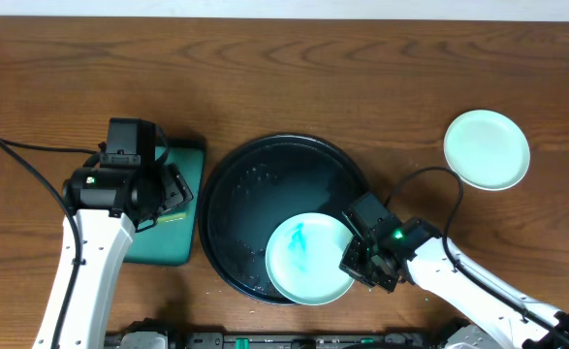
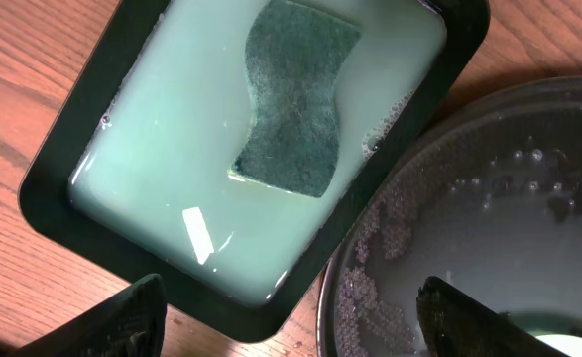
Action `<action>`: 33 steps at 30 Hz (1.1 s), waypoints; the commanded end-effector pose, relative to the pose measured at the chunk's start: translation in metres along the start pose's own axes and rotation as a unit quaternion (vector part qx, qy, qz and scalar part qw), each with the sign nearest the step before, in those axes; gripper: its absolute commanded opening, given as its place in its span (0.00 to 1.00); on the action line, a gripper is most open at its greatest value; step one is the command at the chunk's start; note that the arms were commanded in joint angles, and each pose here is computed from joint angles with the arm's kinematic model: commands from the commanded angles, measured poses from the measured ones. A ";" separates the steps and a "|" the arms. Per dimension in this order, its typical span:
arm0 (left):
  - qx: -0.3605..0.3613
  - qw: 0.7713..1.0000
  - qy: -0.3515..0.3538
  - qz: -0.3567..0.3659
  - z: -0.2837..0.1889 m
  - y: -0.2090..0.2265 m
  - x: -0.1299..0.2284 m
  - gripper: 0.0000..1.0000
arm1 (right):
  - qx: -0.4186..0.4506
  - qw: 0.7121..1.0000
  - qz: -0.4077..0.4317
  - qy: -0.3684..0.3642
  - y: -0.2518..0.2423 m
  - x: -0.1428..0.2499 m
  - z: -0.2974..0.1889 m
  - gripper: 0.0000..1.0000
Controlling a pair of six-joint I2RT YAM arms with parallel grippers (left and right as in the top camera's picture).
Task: Clean dirty plates on tray and stack at the side
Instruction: 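Drag the green plate toward the tray center with the right gripper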
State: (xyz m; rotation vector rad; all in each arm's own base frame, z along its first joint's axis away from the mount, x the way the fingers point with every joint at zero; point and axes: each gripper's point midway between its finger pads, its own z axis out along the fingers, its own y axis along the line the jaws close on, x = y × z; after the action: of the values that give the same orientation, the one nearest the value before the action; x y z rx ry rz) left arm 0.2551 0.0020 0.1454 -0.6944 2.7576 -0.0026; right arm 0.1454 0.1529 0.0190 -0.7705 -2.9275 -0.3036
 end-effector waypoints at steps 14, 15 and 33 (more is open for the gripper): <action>-0.004 1.000 0.002 0.015 0.001 0.002 0.003 0.81 | -0.115 0.975 -0.139 -0.131 0.066 -0.049 -0.015 0.01; -0.006 1.000 0.001 0.017 0.001 0.002 0.002 0.81 | -0.111 0.975 -0.131 -0.141 0.063 -0.055 -0.016 0.01; -0.055 0.998 0.026 0.035 0.058 0.002 -0.015 0.52 | -0.105 0.968 -0.127 -0.188 0.063 -0.097 -0.012 0.01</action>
State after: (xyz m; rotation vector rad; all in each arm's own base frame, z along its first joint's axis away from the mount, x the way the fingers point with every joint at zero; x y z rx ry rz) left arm 0.2839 0.0086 0.1102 -0.6341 2.8088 0.0925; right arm 0.2587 0.1621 0.0292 -0.5358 -3.3797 -0.5890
